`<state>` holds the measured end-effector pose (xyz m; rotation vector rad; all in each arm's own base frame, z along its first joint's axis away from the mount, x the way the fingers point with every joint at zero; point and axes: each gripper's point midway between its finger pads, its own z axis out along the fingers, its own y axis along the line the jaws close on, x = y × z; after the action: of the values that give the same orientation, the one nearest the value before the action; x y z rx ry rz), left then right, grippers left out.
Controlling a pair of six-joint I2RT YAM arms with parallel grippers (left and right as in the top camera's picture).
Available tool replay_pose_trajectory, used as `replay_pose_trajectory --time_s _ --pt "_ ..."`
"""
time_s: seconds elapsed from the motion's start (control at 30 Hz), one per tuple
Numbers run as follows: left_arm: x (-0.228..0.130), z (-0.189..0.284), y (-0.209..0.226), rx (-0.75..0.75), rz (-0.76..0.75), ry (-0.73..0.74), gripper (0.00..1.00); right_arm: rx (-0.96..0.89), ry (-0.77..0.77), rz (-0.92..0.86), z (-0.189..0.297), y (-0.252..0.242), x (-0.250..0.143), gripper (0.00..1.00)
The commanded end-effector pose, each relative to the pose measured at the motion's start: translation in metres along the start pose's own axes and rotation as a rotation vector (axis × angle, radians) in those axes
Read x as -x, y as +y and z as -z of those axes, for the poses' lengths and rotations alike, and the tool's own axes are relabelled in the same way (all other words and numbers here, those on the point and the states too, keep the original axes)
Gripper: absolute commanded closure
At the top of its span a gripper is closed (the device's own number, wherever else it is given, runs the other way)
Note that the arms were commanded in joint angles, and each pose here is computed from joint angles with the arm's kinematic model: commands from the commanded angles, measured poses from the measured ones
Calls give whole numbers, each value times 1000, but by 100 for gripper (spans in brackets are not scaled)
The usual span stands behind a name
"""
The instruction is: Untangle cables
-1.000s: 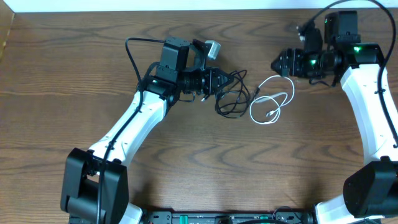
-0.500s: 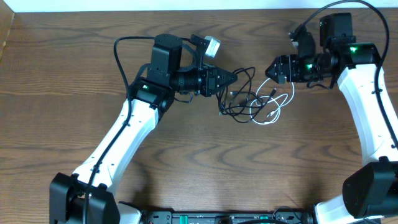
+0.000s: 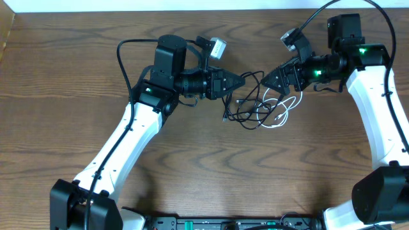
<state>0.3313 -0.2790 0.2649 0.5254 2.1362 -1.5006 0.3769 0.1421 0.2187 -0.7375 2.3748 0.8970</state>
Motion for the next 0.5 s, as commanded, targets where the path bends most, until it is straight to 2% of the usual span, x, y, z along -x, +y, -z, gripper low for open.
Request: replay_pose_trajectory --time_s 0.0,0.2,0.23,0.3,0.47 --pt "-2 4 -16 -57 4 14 92 37 -29 57 0 8 9 11" --pt "-4 6 -28 -121 25 37 92 30 -48 77 0 6 14 17" --pt "-4 6 -33 -146 30 42 93 28 -52 81 0 5 15 24" --pt "-3 7 -36 -157 47 44 93 27 -56 80 0 5 15 29" --pt "-1 7 -41 -179 43 45 93 27 -60 79 -1 4 16 31"
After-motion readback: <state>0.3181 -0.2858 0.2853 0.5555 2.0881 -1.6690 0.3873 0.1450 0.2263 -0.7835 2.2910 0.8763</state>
